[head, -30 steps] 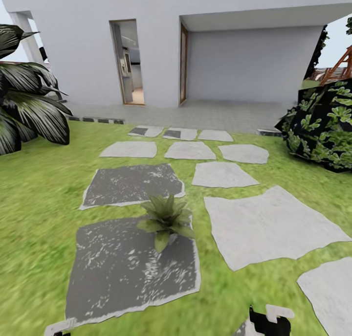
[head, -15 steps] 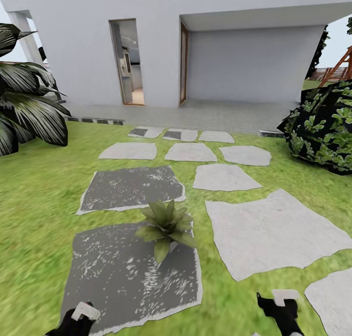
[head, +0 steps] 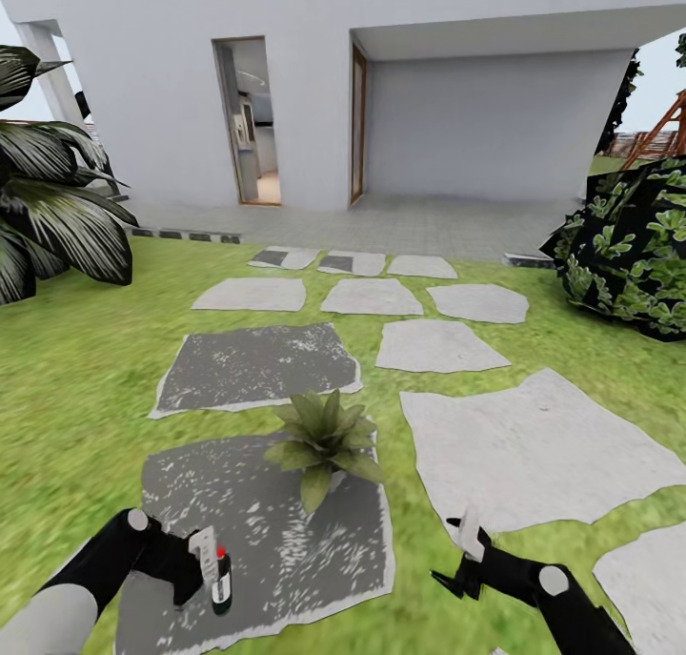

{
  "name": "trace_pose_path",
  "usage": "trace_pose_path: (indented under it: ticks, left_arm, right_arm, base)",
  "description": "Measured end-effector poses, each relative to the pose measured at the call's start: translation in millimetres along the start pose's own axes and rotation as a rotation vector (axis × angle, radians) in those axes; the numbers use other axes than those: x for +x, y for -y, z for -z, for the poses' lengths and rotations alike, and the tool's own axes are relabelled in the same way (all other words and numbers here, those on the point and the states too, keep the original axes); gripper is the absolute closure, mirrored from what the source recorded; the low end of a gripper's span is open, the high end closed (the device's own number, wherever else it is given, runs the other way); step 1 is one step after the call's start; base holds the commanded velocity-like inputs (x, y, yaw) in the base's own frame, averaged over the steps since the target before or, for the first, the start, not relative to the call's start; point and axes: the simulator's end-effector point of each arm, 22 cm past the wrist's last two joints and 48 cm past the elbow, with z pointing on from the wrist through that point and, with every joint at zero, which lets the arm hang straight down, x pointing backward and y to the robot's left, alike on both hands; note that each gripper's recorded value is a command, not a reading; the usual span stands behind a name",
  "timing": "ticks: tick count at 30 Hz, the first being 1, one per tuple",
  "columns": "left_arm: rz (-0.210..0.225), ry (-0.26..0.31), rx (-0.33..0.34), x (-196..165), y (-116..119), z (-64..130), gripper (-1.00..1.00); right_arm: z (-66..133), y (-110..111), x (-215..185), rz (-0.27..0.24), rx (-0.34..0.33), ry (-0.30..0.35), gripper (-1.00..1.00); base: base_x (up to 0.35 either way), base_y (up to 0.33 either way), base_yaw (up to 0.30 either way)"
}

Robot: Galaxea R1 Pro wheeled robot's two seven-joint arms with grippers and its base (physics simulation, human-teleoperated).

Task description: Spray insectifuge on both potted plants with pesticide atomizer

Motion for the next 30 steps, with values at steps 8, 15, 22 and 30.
trace_pose_path:
  ticks: [8, 15, 22, 30]
  left_arm:
    - [-0.059, -0.112, 0.033, 5.5, 6.8, 0.6, 1.0]
    - [-0.106, -0.091, 0.067, -24.2, 25.5, -22.4, 1.0]
    - [-0.159, -0.083, 0.054, -47.9, 33.2, -40.7, 1.0]
    - [-0.216, -0.044, 0.032, -84.9, 43.1, -61.0, 1.0]
  right_arm:
    - [-27.5, -35.6, -31.5, 0.0, -0.075, 0.027, -1.0]
    - [-57.7, -96.7, -59.1, 0.07, -0.226, -0.007, 1.0]
    - [-81.0, -133.9, -111.3, 0.058, -0.272, 0.075, 1.0]
    - [-89.6, -134.1, -141.3, 0.065, -0.273, 0.118, 1.0]
  base:
    - [0.0, 0.0, 0.0]
    - [0.0, 0.0, 0.0]
    - [0.0, 0.0, 0.0]
    - [0.0, 0.0, 0.0]
